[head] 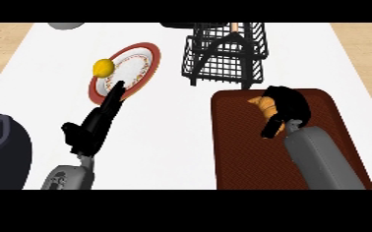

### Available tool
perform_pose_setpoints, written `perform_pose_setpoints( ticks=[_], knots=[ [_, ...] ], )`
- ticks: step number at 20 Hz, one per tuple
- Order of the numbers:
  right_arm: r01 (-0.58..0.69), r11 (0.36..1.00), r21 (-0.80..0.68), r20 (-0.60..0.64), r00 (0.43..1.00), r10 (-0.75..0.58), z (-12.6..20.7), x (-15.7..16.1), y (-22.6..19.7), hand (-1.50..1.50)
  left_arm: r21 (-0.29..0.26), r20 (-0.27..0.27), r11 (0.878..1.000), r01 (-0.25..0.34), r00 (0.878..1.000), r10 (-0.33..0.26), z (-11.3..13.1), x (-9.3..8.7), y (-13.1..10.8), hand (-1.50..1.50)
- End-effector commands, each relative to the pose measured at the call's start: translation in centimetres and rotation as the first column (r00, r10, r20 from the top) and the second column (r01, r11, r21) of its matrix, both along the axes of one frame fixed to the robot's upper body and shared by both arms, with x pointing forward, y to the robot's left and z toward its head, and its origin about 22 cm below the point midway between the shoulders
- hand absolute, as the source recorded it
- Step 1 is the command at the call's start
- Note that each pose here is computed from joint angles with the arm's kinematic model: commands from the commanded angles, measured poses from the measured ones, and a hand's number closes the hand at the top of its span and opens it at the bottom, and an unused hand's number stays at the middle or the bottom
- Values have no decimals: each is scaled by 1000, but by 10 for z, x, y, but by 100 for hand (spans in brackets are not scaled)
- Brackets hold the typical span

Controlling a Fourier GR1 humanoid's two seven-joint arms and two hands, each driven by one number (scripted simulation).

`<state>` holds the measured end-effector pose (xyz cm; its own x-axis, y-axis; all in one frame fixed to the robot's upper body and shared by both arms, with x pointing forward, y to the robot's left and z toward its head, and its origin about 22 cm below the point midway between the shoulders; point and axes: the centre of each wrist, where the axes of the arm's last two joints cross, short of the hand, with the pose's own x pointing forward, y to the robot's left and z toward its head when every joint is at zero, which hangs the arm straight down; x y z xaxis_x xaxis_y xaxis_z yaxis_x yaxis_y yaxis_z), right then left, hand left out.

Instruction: Pick the croissant from the tray and place it in the tiered basket

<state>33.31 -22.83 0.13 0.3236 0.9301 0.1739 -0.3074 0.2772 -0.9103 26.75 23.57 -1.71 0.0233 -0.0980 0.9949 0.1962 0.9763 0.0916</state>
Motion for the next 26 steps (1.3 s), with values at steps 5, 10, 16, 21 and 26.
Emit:
perform_pose_setpoints(
  ticks=[5, 10, 16, 21, 26],
  knots=[
    [-67, 996, -64, 27, 997, 69, 34, -26, -159, 150, 2, 14, 1000, 1, 1000, -1, 7, -4, 5, 0],
    [-73, 991, -110, 133, 987, 87, 37, -22, -208, 150, -8, 4, 1000, 3, 1000, -3, 8, 12, 7, 0],
    [-149, 967, 207, 364, 929, 65, 96, -8, -213, 150, -4, -6, 1000, -5, 1000, 5, -4, 4, 9, 0],
    [-249, 920, 303, 543, 838, 48, 147, 1, -203, 150, 13, -19, 1000, 2, 1000, -2, -4, -16, -9, 0],
    [-315, 900, 302, 564, 820, 97, 178, 14, -147, 150, -4, -6, 1000, -11, 1000, 11, -19, -2, 3, 0]
  ],
)
